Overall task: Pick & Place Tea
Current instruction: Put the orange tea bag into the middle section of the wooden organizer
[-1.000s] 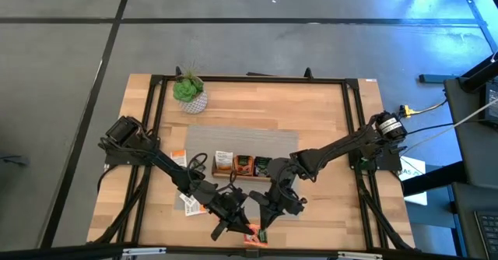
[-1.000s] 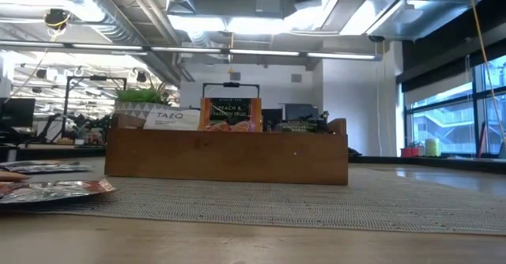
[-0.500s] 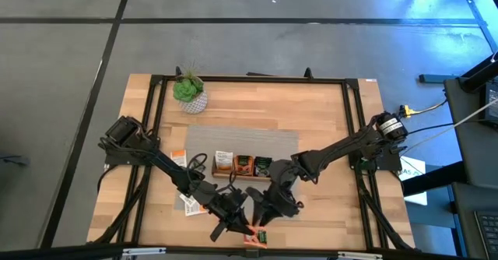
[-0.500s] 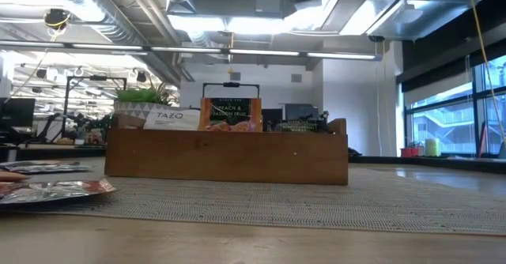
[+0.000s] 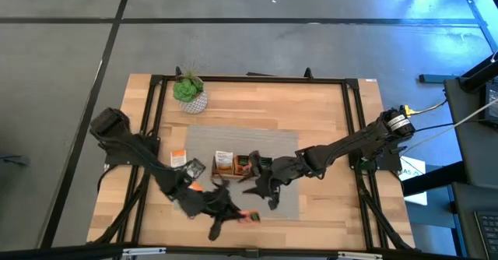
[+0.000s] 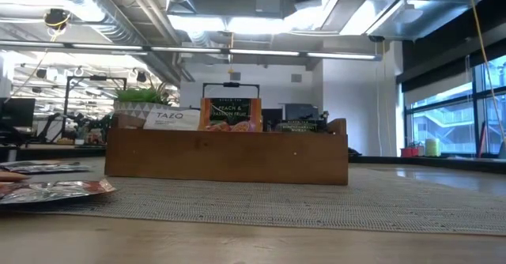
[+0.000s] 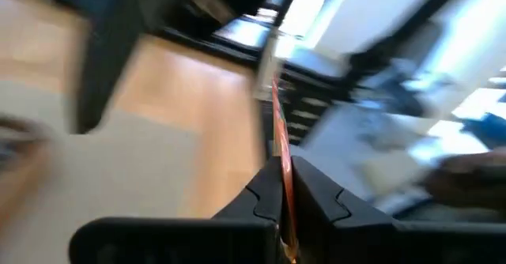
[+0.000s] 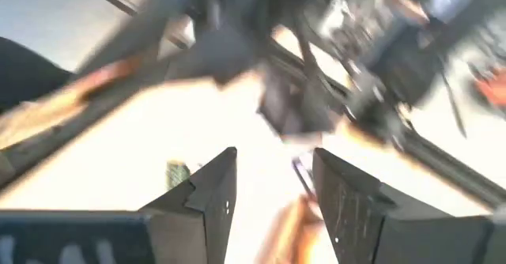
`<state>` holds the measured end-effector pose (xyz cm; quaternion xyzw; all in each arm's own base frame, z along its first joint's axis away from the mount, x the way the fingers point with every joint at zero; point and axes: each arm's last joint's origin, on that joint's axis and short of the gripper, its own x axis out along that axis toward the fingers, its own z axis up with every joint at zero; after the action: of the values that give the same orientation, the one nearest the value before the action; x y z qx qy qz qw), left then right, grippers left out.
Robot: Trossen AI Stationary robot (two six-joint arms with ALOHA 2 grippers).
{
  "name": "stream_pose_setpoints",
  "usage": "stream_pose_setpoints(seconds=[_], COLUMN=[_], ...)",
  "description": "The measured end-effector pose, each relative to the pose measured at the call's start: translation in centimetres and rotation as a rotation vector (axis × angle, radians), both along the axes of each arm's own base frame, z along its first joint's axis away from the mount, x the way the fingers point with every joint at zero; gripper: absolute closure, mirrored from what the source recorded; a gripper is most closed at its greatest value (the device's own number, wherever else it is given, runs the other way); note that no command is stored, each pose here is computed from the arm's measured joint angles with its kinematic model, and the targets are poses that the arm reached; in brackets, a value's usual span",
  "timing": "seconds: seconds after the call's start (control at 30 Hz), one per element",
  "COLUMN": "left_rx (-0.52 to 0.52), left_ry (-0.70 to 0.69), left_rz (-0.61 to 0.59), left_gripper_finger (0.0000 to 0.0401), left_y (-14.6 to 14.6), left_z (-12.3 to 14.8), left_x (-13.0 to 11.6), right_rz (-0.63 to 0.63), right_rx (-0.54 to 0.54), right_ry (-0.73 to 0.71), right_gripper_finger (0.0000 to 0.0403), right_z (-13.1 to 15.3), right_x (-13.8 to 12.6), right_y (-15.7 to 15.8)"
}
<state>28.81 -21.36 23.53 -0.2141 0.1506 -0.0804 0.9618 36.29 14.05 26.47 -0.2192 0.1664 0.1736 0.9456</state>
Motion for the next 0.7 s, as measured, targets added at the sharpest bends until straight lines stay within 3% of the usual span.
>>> stream_pose_setpoints(seconds=[0.13, 0.3, 0.5, 0.7], left_rx=[0.122, 0.215, 0.236, 0.097], left_ry=[-0.012, -0.052, -0.105, -0.138], left_rz=[0.202, 0.381, 0.558, 0.643], left_gripper_finger=[0.0388, 0.0390, 0.0390, 0.0390], left_y=[0.0, -0.1, 0.8, 3.4], left_z=[2.9, 3.9, -0.7, -6.0], left_x=[-4.0, -8.5, -11.3, -12.8], right_rz=[-0.106, -0.101, -0.023, -0.056], right_rx=[-0.024, -0.036, -0.059, 0.016], right_ry=[0.052, 0.042, 0.034, 0.069], right_gripper_finger=[0.0235, 0.0235, 0.0235, 0.0235], right_z=[-0.5, -0.5, -0.4, -0.6], right_x=[-0.2, -0.1, -0.2, -0.2], right_y=[-0.4, -0.3, -0.2, -0.2])
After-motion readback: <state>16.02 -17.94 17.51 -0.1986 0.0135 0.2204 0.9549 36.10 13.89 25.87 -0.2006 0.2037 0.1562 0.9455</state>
